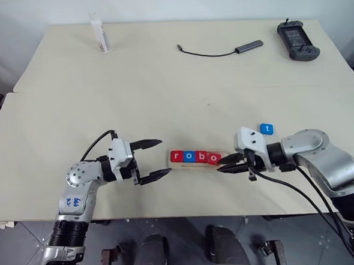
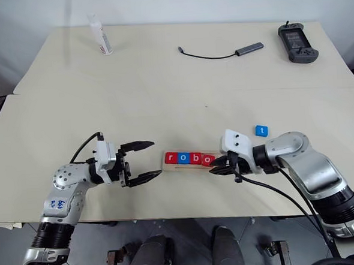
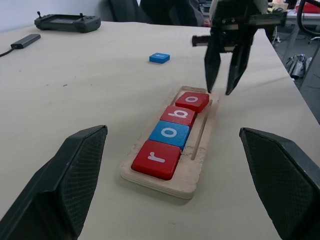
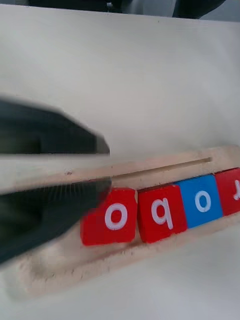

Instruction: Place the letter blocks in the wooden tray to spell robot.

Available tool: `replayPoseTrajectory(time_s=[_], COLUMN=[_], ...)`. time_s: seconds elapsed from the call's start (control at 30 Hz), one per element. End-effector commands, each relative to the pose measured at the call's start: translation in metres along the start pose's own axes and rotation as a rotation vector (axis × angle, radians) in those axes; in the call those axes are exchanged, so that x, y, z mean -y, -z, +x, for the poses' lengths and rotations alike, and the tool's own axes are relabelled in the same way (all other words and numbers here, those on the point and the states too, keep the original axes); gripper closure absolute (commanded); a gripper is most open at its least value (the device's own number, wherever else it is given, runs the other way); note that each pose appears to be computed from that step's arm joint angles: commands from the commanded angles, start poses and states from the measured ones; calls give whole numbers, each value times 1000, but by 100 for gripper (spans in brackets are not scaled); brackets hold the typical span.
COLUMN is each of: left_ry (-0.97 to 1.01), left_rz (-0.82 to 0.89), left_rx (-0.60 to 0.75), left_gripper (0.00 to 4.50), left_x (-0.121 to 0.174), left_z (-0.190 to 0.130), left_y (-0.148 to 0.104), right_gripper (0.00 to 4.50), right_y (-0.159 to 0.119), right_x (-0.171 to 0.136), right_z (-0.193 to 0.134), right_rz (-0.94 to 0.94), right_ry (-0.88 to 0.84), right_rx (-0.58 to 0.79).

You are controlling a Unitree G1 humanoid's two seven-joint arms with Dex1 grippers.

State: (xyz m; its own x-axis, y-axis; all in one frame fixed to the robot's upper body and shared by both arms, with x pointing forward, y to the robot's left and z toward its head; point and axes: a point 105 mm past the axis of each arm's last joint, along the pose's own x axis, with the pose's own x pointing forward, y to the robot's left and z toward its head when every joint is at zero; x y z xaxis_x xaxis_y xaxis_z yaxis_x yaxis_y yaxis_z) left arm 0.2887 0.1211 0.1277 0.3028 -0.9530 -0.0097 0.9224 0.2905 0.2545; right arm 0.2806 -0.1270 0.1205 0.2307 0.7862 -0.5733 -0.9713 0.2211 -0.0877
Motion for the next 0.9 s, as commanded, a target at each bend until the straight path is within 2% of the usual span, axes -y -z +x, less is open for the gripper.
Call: replayPoseTrajectory(time_s=[0.03,0.37,0.47,0.57,0.67,0.8,0.87,0.9], left_ry=[8,4,7,12,14,18,21,23], left_rz=[39,40,39,40,39,40,39,36], left_rx=[18,14,15,14,12,12,15,16], left_gripper=[0,0,0,0,0,0,0,0], left_x=[-2,-1,-1,0,-1,-4,-6,-6], left_z=[1,-1,0,0,-1,-1,0,0], left_y=[-10,-11,-11,-11,-11,-11,-12,-12], right_gripper=[444,444,444,444,384,254,185,148], right_y=[-7,-15,-20,-22,-14,14,23,31], right_x=[8,16,15,12,12,13,11,8], right_z=[-1,2,-5,-29,-55,-94,-116,-124], right_rz=[-23,-40,-45,-24,26,51,9,-14], right_ry=[38,64,73,118,209,418,542,589], right_rx=[8,28,60,120,174,189,288,294])
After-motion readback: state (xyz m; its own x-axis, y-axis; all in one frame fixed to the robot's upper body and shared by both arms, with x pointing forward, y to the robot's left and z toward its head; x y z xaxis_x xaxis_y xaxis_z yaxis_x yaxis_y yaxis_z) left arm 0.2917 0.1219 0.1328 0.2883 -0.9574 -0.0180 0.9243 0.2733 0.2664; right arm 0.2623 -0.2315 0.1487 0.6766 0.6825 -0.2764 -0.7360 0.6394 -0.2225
